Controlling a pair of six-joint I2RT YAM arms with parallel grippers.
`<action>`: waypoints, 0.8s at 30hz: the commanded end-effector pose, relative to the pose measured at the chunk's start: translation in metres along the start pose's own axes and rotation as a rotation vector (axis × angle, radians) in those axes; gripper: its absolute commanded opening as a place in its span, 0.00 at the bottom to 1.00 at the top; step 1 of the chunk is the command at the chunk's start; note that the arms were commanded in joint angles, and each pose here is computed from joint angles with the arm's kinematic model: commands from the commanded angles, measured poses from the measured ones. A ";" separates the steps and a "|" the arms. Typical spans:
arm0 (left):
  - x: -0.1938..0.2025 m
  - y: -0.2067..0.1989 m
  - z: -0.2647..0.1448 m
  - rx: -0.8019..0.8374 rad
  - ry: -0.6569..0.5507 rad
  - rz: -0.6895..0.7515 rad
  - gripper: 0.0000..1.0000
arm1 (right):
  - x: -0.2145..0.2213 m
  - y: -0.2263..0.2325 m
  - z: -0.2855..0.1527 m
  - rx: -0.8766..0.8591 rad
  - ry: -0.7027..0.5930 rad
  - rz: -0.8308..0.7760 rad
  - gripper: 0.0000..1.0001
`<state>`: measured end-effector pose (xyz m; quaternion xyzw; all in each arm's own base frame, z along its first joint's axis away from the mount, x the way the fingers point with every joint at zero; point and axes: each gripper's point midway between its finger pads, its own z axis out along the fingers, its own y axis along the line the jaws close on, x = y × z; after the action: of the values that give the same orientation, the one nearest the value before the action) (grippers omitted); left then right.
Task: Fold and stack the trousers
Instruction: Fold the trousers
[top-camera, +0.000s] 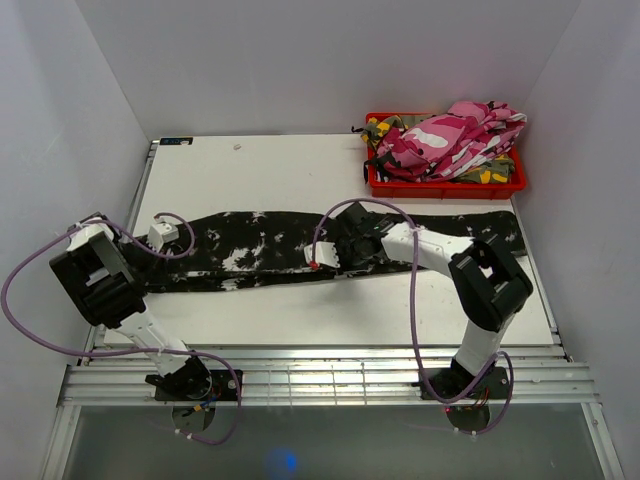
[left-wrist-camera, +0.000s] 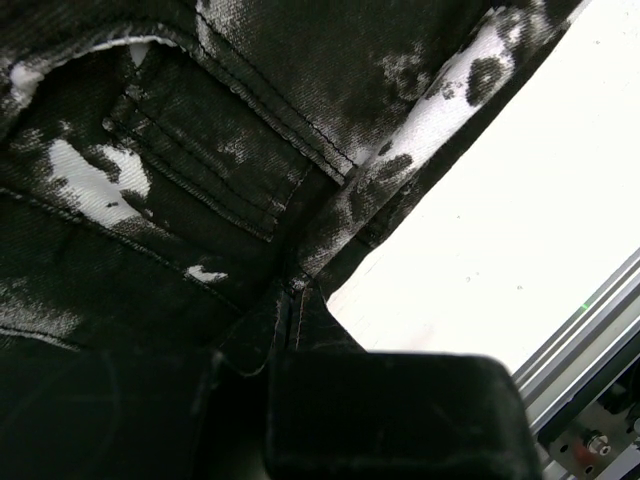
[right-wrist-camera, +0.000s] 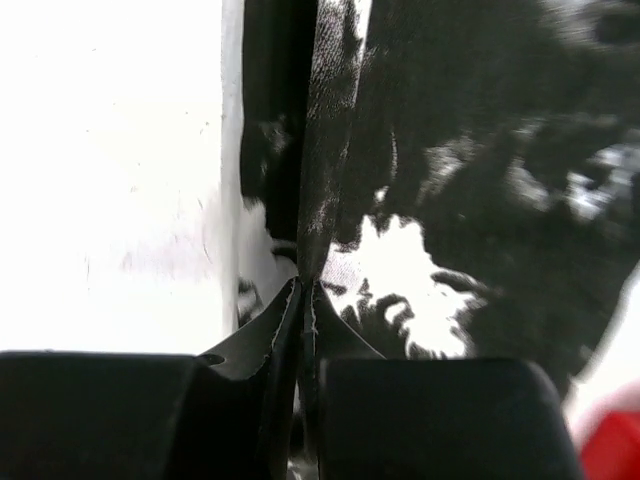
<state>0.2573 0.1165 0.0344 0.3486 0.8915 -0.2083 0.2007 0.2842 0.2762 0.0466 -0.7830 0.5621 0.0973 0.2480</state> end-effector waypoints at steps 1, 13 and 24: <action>-0.014 0.025 -0.036 -0.151 0.022 0.115 0.00 | 0.031 0.034 0.024 -0.119 0.089 0.112 0.08; 0.004 0.024 -0.035 -0.161 0.097 0.138 0.00 | 0.025 0.034 0.026 -0.133 0.069 0.150 0.08; 0.038 0.044 -0.009 -0.236 0.179 0.196 0.11 | 0.025 0.044 0.025 -0.177 0.074 0.152 0.10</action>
<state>0.2598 0.1312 0.0214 0.3878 0.8862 -0.1466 0.2067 0.2832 0.2870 0.0229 -0.7634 0.5888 0.1274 0.2330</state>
